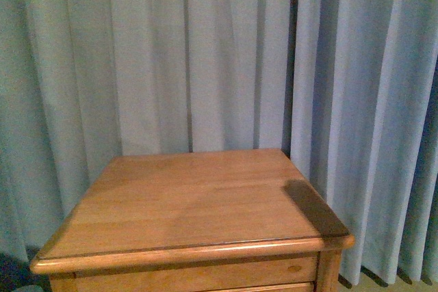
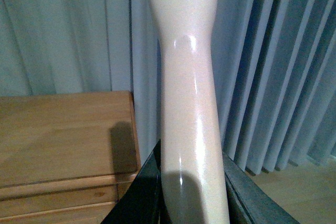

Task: Clean up trash

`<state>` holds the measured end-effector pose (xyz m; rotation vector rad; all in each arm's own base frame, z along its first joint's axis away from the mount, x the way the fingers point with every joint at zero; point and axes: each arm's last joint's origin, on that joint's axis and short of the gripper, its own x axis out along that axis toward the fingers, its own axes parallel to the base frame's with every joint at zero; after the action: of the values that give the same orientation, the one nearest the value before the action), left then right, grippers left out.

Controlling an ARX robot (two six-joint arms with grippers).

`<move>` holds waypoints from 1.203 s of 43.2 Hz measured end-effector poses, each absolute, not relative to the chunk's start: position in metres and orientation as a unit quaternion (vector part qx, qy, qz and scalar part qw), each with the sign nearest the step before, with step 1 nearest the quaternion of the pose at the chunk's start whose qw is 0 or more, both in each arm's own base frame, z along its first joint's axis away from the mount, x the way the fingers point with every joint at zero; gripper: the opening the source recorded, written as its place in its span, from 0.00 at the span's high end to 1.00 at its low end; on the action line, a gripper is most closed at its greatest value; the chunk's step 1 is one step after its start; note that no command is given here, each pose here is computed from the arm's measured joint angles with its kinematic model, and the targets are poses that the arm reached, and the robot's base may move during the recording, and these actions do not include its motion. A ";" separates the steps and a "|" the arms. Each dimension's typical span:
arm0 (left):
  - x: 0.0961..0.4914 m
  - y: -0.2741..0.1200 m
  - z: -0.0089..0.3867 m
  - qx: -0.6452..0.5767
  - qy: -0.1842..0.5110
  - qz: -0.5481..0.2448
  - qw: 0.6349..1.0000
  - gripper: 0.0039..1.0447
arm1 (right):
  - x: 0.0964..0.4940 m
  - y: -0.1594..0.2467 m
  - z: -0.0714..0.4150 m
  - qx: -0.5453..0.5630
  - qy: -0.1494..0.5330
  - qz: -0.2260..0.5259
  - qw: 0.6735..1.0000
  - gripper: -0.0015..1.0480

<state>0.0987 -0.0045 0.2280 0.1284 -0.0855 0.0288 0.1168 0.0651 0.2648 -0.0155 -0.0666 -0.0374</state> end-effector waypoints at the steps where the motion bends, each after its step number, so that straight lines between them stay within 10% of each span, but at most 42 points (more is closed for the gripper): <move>1: 0.099 -0.004 0.228 0.064 -0.043 0.015 0.997 0.76 | 0.117 0.065 0.265 -0.008 -0.033 -0.019 0.999 0.81; 52: 0.099 -0.004 0.226 0.063 -0.041 0.015 0.997 0.76 | 0.116 0.065 0.263 -0.009 -0.032 -0.017 0.999 0.81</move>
<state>0.0987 -0.0044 0.2265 0.1258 -0.0821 0.0296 0.1163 0.0653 0.2633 -0.0175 -0.0638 -0.0346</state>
